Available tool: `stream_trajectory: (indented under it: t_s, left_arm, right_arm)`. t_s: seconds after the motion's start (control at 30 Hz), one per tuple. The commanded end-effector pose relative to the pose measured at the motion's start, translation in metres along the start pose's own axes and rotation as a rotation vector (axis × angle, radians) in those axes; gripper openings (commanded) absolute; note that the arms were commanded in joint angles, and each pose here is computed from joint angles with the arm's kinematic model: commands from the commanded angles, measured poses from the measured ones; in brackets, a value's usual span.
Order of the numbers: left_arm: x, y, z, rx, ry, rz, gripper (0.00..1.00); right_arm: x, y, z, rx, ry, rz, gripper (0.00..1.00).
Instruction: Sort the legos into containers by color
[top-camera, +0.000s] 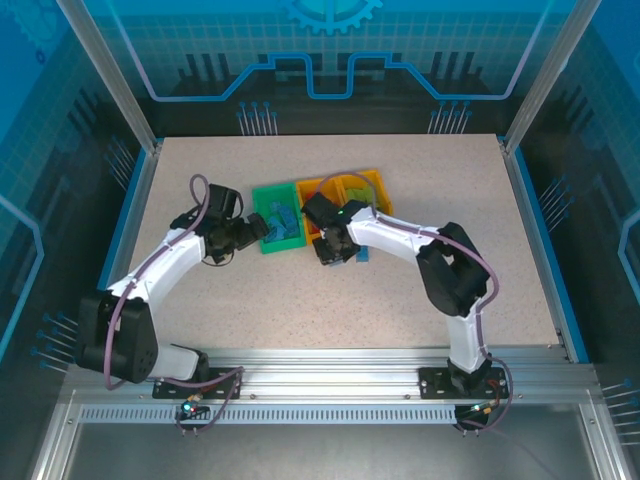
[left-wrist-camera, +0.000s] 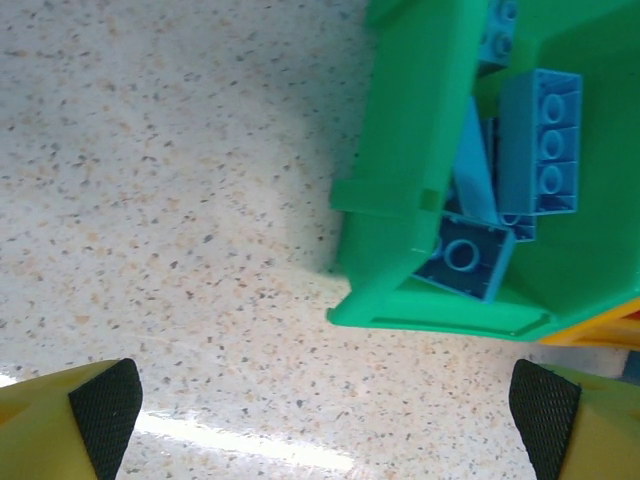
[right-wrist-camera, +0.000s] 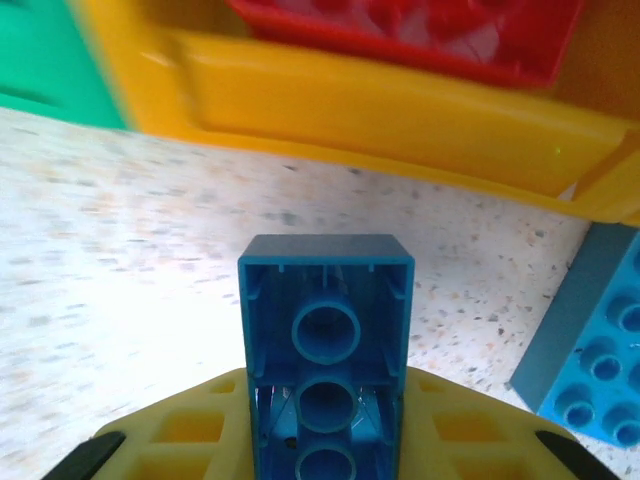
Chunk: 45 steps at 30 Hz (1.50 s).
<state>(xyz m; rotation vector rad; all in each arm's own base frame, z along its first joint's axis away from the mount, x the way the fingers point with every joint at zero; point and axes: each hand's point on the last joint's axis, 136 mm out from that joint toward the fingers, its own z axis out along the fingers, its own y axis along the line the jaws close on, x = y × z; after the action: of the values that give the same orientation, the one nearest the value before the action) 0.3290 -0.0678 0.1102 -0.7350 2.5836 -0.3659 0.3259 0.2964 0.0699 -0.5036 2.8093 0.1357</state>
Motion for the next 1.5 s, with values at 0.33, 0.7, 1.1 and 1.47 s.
stream_trajectory:
  t_s: [0.33,0.7,1.1,1.47]
  left_arm:
    - [0.030,0.032,0.012,-0.038,0.050,-0.033,0.99]
    - [0.043,0.043,0.014,-0.042,0.066,-0.042,0.99]
    - [0.045,0.043,0.020,-0.037,0.072,-0.051,0.99]
    - [0.044,0.043,0.017,-0.039,0.057,-0.047,0.99]
  right_arm:
    - [-0.112,0.083,-0.048,-0.401,-0.172,0.079,0.30]
    - [-0.150,0.091,-0.017,-0.428,-0.134,0.166,0.74]
    - [-0.080,-0.010,-0.080,-0.101,-0.263,0.106,0.73]
    - [0.019,-0.111,-0.020,0.141,-0.020,0.210,0.68]
